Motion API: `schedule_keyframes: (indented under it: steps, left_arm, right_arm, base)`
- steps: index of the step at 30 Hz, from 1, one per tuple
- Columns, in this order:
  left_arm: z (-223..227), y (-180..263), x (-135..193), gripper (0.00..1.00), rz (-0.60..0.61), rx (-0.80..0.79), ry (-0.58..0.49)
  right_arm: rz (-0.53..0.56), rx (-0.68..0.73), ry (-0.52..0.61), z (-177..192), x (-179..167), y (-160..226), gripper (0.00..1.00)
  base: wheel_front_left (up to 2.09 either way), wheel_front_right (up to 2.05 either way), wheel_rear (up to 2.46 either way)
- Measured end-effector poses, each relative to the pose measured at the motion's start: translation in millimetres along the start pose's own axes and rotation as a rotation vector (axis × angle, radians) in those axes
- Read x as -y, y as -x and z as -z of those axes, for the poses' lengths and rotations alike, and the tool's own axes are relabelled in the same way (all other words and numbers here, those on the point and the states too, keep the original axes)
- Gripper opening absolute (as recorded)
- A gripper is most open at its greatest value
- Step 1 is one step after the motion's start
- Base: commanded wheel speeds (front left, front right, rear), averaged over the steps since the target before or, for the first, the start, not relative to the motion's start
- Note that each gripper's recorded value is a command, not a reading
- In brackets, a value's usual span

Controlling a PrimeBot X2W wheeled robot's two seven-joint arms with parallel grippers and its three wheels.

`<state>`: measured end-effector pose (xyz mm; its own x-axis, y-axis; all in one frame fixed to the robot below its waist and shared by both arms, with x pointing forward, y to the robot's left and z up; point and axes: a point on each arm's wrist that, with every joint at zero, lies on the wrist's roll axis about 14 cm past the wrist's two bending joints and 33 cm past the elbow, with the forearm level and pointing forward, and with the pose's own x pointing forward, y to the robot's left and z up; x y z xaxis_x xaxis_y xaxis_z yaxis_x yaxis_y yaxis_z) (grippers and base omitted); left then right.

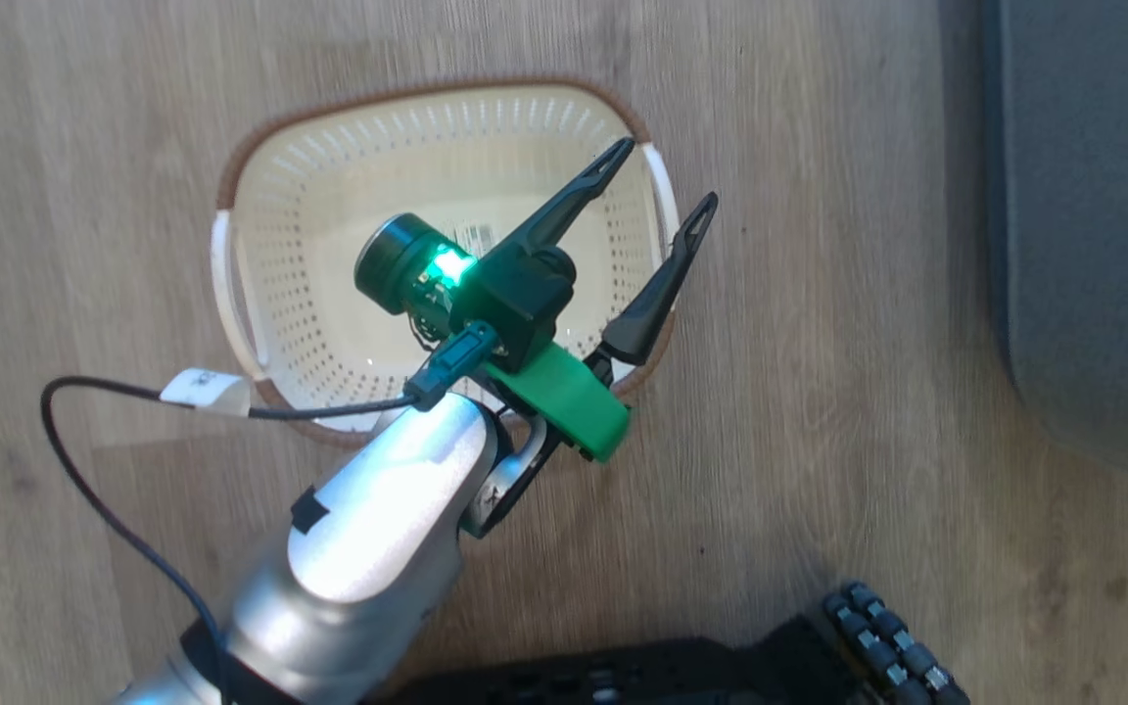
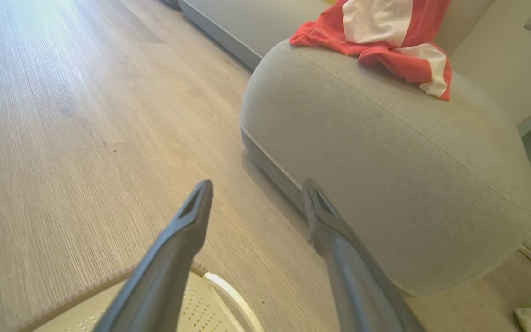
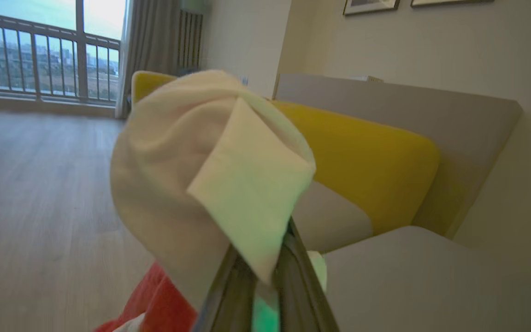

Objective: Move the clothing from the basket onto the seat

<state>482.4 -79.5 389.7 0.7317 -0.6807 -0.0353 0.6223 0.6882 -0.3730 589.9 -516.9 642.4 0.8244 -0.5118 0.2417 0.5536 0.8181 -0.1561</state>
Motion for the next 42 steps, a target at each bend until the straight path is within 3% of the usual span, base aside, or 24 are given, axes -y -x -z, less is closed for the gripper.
schedule_keyframes:
  steps: [6,9,11,12,13,14,22,26,34,42]
  left_arm:
    - [35,-3,-12,1.00,0.010,-0.071,0.008]
    - [42,-6,-11,1.00,0.017,-0.081,0.012]
    - [41,-8,-9,1.00,0.025,-0.077,0.009]
    - [37,-8,-7,1.00,0.029,-0.071,0.004]
    - [33,-9,-6,1.00,0.029,-0.064,-0.004]
    - [28,-9,-4,1.00,0.031,-0.056,-0.012]
    - [1,-2,10,1.00,0.015,-0.031,-0.016]
    - [-12,15,11,1.00,-0.035,-0.027,-0.024]
    - [-39,61,-8,1.00,-0.202,-0.014,-0.047]
    - [-58,122,-41,1.00,-0.409,0.022,-0.059]
  right_arm:
    - [0.028,-0.311,0.014,151,-3,56,0.00]
    - [0.014,-0.438,0.006,200,-14,93,0.02]
    - [0.018,-0.462,0.004,206,-11,104,0.32]
    - [0.016,-0.459,0.007,203,-9,105,0.43]
    - [0.011,-0.450,0.010,198,-8,106,0.97]
    - [0.008,-0.440,0.007,193,-7,107,1.00]
    - [-0.130,-0.383,0.070,154,-10,137,1.00]
    - [-0.219,-0.261,0.006,110,-28,165,1.00]
    - [-0.331,-0.225,-0.154,85,-69,252,1.00]
    - [-0.471,-0.161,-0.273,49,-129,299,1.00]
  base:
    - [0.00,0.00,0.00]
    - [0.00,0.00,0.00]
    - [0.00,0.00,0.00]
    - [0.00,0.00,0.00]
    - [0.00,0.00,0.00]
    - [0.00,0.00,0.00]
    - [0.00,0.00,0.00]
    - [0.00,0.00,0.00]
    - [0.00,0.00,0.00]
    - [0.00,0.00,0.00]
